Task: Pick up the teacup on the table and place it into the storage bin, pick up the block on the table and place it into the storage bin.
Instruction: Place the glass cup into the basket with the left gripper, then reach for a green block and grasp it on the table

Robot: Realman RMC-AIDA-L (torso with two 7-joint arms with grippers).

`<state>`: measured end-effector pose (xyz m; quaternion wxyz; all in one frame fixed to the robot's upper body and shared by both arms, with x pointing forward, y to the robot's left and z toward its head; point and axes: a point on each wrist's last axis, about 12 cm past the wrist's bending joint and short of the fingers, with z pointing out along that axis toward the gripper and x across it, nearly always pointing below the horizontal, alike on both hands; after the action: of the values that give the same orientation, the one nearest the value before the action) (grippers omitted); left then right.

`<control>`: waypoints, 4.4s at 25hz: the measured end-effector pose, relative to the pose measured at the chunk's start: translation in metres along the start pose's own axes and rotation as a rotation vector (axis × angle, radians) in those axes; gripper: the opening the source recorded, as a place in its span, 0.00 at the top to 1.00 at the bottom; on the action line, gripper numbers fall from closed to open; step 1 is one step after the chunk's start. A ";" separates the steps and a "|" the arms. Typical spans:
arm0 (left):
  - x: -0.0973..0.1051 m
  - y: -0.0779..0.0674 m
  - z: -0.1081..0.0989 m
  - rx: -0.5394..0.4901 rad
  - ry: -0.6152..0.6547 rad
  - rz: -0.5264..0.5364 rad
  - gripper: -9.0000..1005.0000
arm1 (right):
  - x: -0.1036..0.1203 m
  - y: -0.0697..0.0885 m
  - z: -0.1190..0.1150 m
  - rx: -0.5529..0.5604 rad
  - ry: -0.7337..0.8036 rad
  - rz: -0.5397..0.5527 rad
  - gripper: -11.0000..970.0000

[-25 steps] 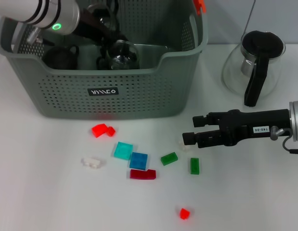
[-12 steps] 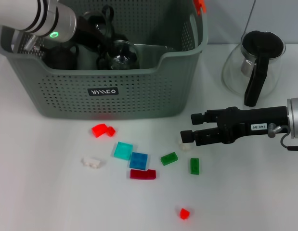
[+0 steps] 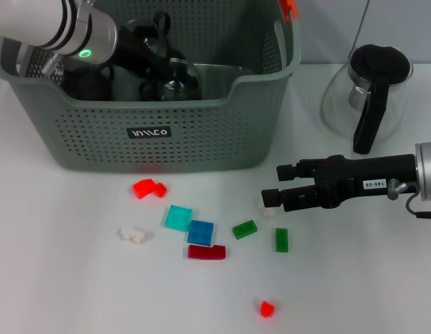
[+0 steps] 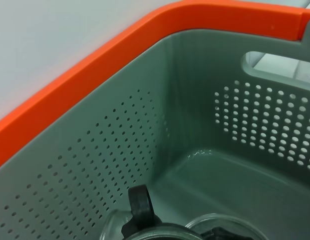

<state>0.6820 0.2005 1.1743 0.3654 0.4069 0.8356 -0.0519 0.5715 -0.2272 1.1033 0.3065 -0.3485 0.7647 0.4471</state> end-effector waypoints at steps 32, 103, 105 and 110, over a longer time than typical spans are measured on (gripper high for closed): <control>-0.014 -0.014 -0.008 0.039 0.029 0.089 0.52 | -0.001 0.000 -0.001 0.004 -0.004 -0.003 0.04; 0.175 -0.118 -0.053 0.646 -0.503 0.187 0.23 | -0.017 -0.002 0.062 0.134 0.592 -0.344 0.07; 0.175 -0.118 -0.053 0.651 -0.494 0.189 0.23 | -0.017 -0.001 0.066 0.139 0.596 -0.349 0.08; 0.174 -0.117 -0.053 0.650 -0.478 0.171 0.23 | -0.016 -0.001 0.073 0.158 0.607 -0.349 0.12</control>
<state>0.4984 0.2554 1.0742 0.4046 0.5454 0.6306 -0.3757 0.5925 -0.1574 1.0851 0.1630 -0.5659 0.7821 0.2037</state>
